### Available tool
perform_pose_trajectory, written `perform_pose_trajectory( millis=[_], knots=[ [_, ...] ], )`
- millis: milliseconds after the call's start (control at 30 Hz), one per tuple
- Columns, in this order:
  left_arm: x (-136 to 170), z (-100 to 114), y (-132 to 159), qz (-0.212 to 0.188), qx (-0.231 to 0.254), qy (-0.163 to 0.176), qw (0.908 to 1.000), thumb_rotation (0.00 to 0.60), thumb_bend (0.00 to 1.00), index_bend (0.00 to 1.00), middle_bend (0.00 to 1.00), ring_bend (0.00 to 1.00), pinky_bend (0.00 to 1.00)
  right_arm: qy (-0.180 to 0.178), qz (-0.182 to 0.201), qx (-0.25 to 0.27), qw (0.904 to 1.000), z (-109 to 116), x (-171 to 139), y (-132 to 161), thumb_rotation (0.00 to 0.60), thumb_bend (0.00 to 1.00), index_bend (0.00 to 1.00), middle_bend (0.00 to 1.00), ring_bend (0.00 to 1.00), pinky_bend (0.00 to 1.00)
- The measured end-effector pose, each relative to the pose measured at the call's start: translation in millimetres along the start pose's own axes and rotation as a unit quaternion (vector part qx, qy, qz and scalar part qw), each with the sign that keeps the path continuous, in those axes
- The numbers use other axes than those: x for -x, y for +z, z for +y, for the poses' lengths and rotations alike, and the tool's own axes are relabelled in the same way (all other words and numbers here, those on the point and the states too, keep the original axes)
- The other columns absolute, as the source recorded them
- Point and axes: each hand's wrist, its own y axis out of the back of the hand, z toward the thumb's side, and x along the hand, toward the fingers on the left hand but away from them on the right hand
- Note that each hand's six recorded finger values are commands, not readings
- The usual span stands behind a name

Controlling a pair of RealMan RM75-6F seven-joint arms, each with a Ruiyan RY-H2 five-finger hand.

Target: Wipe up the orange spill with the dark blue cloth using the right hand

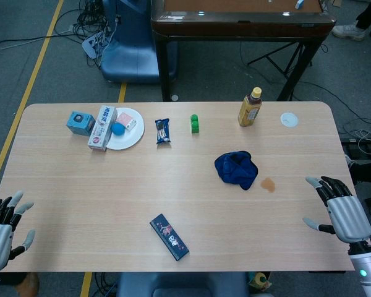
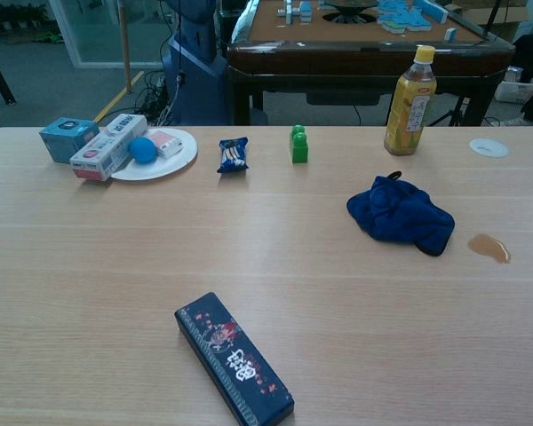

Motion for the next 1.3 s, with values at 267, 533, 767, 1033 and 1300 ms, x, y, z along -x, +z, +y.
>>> perform_pose_trajectory(
  millis=[267,533,767,1033,1300],
  knots=[
    [2,-1,-2,0.004,0.0,-0.002,1.0,0.6,0.34,0.21,0.0,0.04,0.0,0.009,0.005,-0.004,0.9999,-3,6,2,0.6,0.17,0.16,0.23,0.15,0.16],
    [4,-1,-3,0.005,0.002,0.002,1.0,0.6,0.33,0.21,0.0,0.04,0.0,0.027,0.035,-0.019,0.9989,-6,34,18,0.6,0.17,0.16,0.23,0.15,0.16],
    [8,1,-6,0.011,0.003,0.006,0.9999,0.6,0.33,0.21,0.0,0.04,0.0,0.067,0.063,-0.033,0.9952,-17,77,41,0.6,0.17,0.16,0.22,0.15,0.16],
    [12,2,-10,0.019,0.001,0.009,0.9998,0.6,0.33,0.21,0.0,0.04,0.0,0.108,0.087,-0.058,0.9886,-40,140,76,0.6,0.17,0.16,0.18,0.14,0.16],
    [14,3,-12,0.021,-0.001,0.011,0.9997,0.6,0.33,0.21,0.0,0.04,0.0,0.144,0.084,-0.094,0.9816,-71,191,95,0.6,0.17,0.16,0.16,0.12,0.16]
  ],
)
